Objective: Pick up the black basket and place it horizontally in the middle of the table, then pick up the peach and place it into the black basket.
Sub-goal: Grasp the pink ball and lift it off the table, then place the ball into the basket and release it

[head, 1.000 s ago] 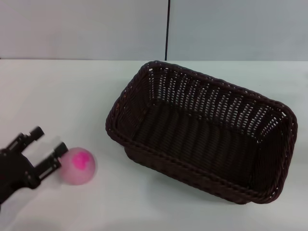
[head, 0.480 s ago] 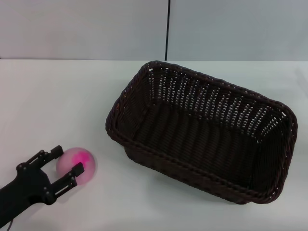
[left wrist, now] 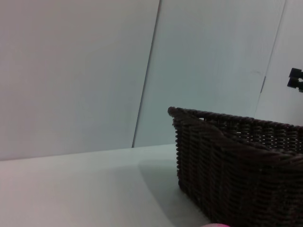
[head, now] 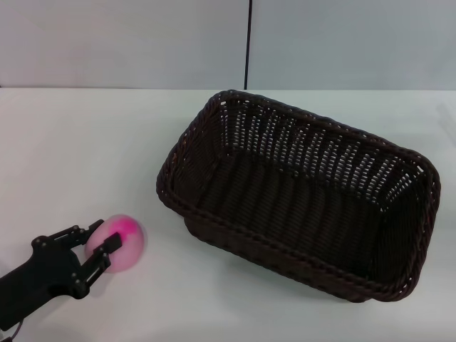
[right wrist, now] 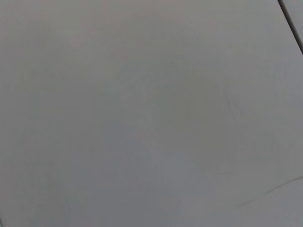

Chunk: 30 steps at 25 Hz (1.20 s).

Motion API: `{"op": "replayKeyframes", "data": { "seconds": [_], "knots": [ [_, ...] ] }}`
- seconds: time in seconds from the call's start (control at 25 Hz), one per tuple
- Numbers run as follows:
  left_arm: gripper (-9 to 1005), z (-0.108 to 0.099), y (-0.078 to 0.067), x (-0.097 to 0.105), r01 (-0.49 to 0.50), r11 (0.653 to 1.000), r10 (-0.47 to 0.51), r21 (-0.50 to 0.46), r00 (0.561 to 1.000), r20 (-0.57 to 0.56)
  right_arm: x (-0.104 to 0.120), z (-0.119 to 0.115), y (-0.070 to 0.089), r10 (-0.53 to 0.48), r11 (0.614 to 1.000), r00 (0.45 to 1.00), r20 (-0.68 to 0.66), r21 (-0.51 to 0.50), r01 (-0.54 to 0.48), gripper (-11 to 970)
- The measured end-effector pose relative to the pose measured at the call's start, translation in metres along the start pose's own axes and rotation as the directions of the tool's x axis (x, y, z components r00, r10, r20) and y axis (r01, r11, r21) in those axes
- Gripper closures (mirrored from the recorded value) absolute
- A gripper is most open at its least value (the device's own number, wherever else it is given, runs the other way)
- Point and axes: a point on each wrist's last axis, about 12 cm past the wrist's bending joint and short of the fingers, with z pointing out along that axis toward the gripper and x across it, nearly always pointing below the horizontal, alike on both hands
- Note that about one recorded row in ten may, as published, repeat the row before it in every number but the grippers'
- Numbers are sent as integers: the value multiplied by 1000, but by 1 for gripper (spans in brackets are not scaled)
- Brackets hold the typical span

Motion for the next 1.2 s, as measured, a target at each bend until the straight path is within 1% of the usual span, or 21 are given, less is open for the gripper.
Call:
{"op": "replayKeyframes", "data": {
  "seconds": [0.28,0.32,0.36,0.4,0.44,0.48,0.52,0.56,0.6,0.64,0.68,0.72,0.84,0.92,1.04,1.08,1.12,1.16,1.2],
  "knots": [
    [712,2,1,-3,-8,1000,8,14,1000,10,2,-1,0,5,1000,1000,-3,3,-5,328],
    [738,3,2,-6,-9,1000,8,16,1000,27,2,-1,0,5,1000,1000,-3,3,-5,327],
    [742,3,2,-6,-9,1000,8,16,1000,27,2,-1,0,5,1000,1000,-3,3,-5,327],
    [746,2,4,-12,0,1000,0,-3,997,78,2,-1,0,6,1000,1000,-3,4,-6,327],
    [751,2,4,-12,0,1000,0,-3,997,78,2,-1,0,8,1000,1000,-3,4,-8,327],
    [755,1,8,-21,19,998,-10,-51,985,175,3,-1,1,11,1000,1000,-4,4,-11,327],
    [759,1,10,-26,34,996,-14,-81,972,233,4,-1,1,15,1000,1000,-4,4,-15,327],
    [763,1,11,-29,38,995,-14,-90,966,259,4,-1,1,15,1000,1000,-4,4,-15,327],
    [767,1,11,-29,38,995,-14,-90,966,259,3,-1,1,15,1000,1000,-3,4,-15,327],
    [772,1,11,-32,44,994,-14,-98,958,288,4,-1,1,16,1000,1000,-4,4,-16,327],
    [776,4,12,-39,53,994,-18,-94,939,343,4,0,2,18,1000,1000,-4,4,-18,327],
    [780,10,13,-47,55,996,-25,-67,922,386,5,0,2,24,1000,1000,-6,4,-24,327],
    [802,22,13,-56,51,998,-37,-23,909,416,8,0,4,30,1000,1000,-8,3,-30,327],
    [817,41,11,-65,37,998,-52,44,903,426,10,0,6,28,1000,1000,-6,4,-28,327],
    [852,63,6,-73,5,990,-62,140,912,406,12,1,8,29,1000,1000,-7,0,-29,327],
    [864,67,4,-74,-4,987,-62,163,915,398,12,2,9,31,1000,999,-7,-1,-31,327],
    [876,80,-4,-76,-32,967,-62,251,931,360,13,2,10,35,999,999,-9,-3,-35,327],
    [881,80,-4,-76,-32,967,-62,251,931,360,13,2,10,35,999,999,-9,-3,-35,327],
    [886,84,-7,-77,-43,959,-59,282,938,343,14,2,10,37,999,999,-11,-3,-37,327]
  ]
}}
